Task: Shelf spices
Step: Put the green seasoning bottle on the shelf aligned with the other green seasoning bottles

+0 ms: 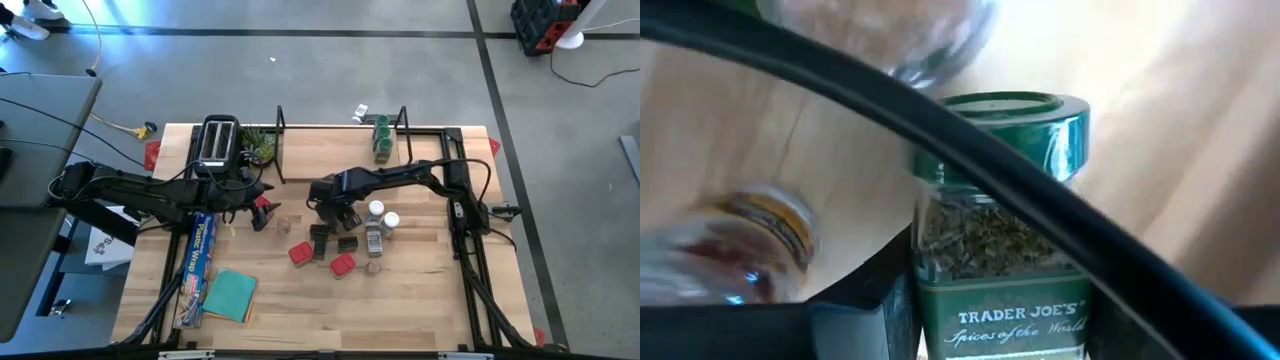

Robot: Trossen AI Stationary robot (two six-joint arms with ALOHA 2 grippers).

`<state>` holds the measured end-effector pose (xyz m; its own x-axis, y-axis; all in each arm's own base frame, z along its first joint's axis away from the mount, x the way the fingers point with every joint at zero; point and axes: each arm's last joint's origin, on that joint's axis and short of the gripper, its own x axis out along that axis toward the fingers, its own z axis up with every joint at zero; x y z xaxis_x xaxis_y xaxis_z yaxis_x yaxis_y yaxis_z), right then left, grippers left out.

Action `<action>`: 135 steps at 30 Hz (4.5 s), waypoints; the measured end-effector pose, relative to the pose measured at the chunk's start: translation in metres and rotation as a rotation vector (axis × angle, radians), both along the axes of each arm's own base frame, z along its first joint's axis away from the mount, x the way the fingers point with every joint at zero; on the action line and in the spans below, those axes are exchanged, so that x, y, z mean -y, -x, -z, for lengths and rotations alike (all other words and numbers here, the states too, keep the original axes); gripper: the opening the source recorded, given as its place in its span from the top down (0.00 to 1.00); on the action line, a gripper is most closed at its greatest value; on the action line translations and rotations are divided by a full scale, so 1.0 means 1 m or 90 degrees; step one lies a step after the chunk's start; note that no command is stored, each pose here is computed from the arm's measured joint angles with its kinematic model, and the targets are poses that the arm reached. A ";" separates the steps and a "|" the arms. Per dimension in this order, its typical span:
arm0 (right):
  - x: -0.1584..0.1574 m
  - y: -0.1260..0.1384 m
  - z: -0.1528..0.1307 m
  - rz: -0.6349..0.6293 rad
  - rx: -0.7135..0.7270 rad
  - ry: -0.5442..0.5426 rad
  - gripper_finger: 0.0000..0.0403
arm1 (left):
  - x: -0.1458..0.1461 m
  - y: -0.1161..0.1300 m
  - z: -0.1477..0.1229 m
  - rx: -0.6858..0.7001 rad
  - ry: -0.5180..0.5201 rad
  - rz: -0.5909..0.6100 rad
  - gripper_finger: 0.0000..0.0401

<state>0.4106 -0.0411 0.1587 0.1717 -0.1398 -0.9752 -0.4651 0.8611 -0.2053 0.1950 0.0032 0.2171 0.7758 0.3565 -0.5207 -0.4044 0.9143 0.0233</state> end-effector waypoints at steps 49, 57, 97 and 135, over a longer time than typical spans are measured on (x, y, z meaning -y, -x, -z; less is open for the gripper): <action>-0.051 0.053 -0.090 0.234 0.988 -0.240 0.53 | -0.016 -0.056 0.006 0.354 -0.064 0.241 0.24; -0.053 0.053 -0.090 0.203 0.978 -0.257 0.53 | -0.015 -0.076 0.003 0.353 -0.060 0.288 0.25; -0.074 0.073 -0.177 0.073 0.629 -0.111 0.30 | -0.036 -0.061 0.009 0.298 0.224 0.660 0.53; -0.067 0.034 -0.188 -0.007 0.497 -0.312 0.52 | -0.055 -0.057 0.011 0.288 0.267 0.586 0.37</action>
